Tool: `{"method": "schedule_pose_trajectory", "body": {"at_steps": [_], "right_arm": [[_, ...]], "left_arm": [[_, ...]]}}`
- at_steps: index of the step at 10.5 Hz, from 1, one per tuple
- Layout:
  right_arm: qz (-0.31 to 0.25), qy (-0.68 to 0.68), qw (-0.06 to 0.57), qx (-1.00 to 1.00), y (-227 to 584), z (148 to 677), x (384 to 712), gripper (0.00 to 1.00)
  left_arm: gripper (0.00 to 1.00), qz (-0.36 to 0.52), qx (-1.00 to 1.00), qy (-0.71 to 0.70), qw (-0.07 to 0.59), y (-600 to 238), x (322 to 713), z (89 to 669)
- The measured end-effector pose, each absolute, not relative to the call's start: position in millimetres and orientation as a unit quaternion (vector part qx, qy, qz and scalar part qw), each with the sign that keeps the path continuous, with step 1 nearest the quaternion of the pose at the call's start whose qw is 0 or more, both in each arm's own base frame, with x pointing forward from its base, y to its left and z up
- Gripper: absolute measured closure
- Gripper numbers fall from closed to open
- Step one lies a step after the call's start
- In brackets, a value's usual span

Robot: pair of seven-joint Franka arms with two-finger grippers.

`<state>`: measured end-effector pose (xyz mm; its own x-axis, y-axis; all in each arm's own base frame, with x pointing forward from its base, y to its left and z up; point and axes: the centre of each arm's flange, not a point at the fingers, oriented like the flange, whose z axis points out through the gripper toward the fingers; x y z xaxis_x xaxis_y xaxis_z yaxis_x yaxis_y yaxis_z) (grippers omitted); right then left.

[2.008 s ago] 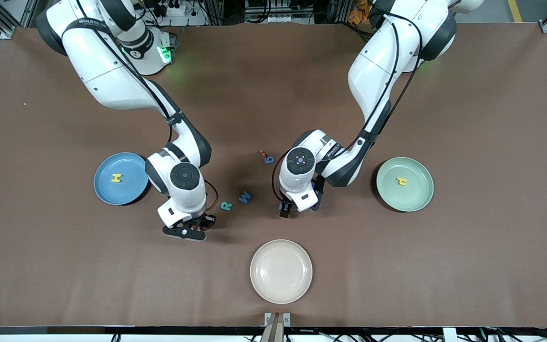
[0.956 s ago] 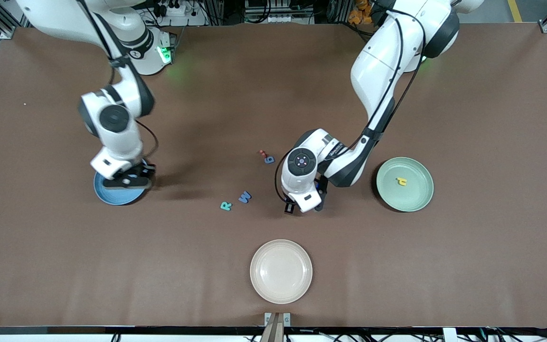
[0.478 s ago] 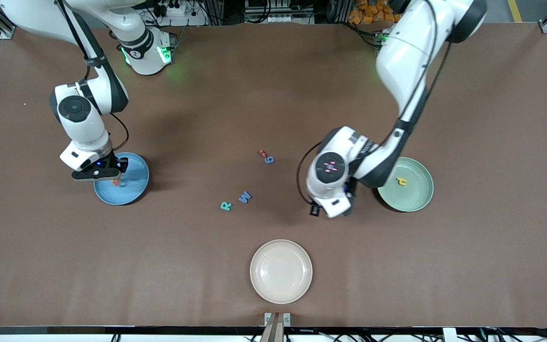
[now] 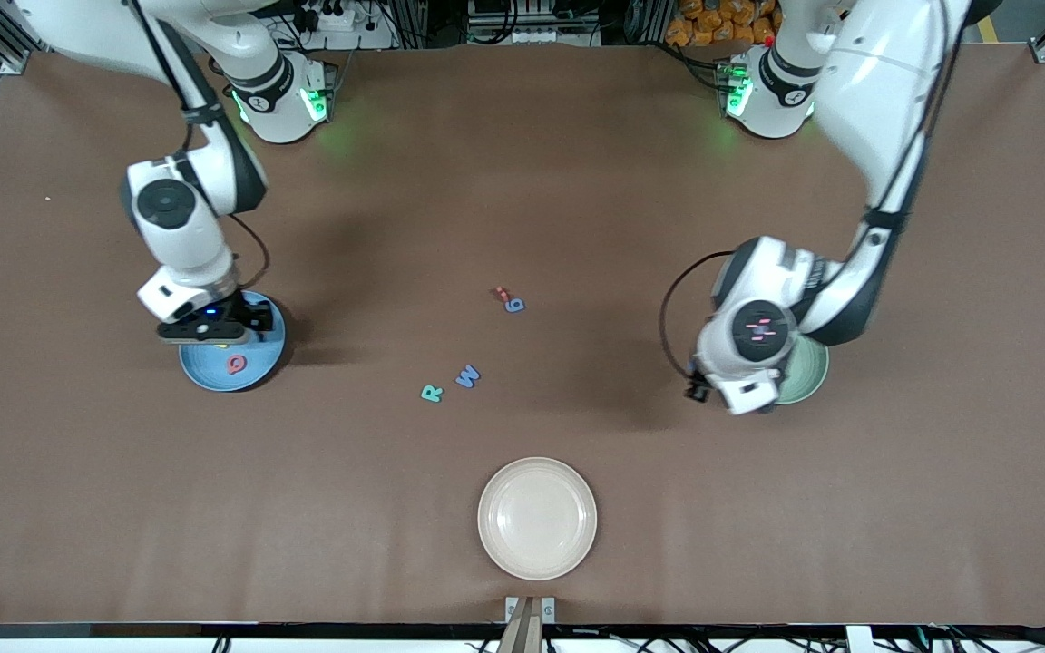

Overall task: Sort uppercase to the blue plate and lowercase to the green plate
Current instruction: 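Release Q over blue plate while the left gripper releases E over green plate, then grasp the teal R with the right gripper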

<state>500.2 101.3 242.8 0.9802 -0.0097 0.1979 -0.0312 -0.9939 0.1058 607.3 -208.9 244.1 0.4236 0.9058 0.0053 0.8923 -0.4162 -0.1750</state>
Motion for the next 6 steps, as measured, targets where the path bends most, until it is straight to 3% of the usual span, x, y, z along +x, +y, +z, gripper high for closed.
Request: {"method": "schedule_pose_trajectory", "body": {"at_steps": [4,6], "right_arm": [[0.100,-0.115,-0.032,0.988,222.6,252.0,501.1,0.23],[0.095,-0.148,-0.053,0.983,256.0,241.7,515.7,0.23]], "left_arm": [[0.65,0.065,-0.853,-0.510,0.085,-134.1,596.8,246.0],[0.46,0.072,-0.855,-0.505,0.090,-131.6,591.6,238.9]]}}
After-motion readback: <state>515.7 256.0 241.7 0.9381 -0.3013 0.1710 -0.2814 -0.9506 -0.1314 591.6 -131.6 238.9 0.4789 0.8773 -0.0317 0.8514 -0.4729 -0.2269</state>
